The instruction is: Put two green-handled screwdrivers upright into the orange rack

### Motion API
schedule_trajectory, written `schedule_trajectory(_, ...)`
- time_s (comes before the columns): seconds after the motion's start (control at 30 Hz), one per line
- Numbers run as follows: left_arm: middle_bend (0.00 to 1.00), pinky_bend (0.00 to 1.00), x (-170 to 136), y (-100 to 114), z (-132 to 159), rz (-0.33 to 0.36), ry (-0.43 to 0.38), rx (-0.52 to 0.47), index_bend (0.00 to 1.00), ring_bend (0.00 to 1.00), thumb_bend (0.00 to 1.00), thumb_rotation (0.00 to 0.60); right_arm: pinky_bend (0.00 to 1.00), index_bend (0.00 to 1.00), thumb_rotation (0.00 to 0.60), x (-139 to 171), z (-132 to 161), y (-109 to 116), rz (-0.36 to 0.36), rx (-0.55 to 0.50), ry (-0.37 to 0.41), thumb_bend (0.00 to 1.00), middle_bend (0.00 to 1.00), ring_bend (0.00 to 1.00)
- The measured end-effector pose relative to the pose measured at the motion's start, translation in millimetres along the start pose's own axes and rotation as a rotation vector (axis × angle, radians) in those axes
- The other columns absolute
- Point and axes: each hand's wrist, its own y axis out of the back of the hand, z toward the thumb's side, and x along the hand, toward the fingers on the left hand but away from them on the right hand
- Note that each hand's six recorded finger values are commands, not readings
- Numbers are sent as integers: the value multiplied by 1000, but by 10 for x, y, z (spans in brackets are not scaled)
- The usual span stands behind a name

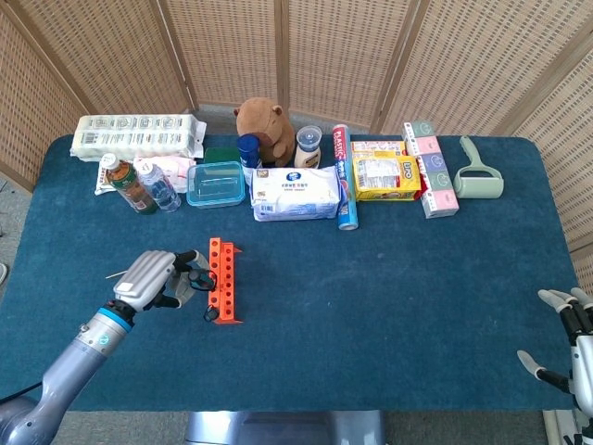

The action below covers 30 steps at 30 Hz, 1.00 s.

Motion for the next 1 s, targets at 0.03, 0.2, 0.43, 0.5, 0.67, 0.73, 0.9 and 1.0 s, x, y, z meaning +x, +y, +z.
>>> schedule_trajectory(0.03,746,828,2,-3,1,0,2,2,636,710,430,600,0,216,600,0,0,0,0,-1,0,102,243,151)
schedule_trajectory(0.2,747,828,10,-11,-6,1,17,24,636,710,430,600,0,215,600,1,-1,5,0,-2,0,102,243,151)
schedule_trajectory(0.43,747,828,44,-49,-33,-9,40,43,636,708,430,600,0,216,600,4,2,3,0,-2,1,102,243,151)
schedule_trajectory(0.5,741,828,64,-64,-43,-10,47,50,636,706,430,600,0,216,600,5,2,4,0,-2,1,102,243,151)
schedule_trajectory(0.67,707,828,97,-98,-41,-11,55,56,636,701,431,600,0,216,600,5,-3,8,0,-3,-2,102,243,151)
schedule_trajectory(0.73,692,827,98,-101,-36,-12,56,61,636,698,430,600,0,216,600,4,-4,9,0,-3,-2,102,243,151)
schedule_trajectory(0.9,668,827,84,-110,-25,-23,65,70,577,694,430,600,0,216,600,8,-4,10,1,-4,-2,102,243,151)
schedule_trajectory(1.0,651,828,75,-107,-23,-29,68,73,526,693,430,600,0,215,600,8,-4,10,1,-5,-2,103,243,151)
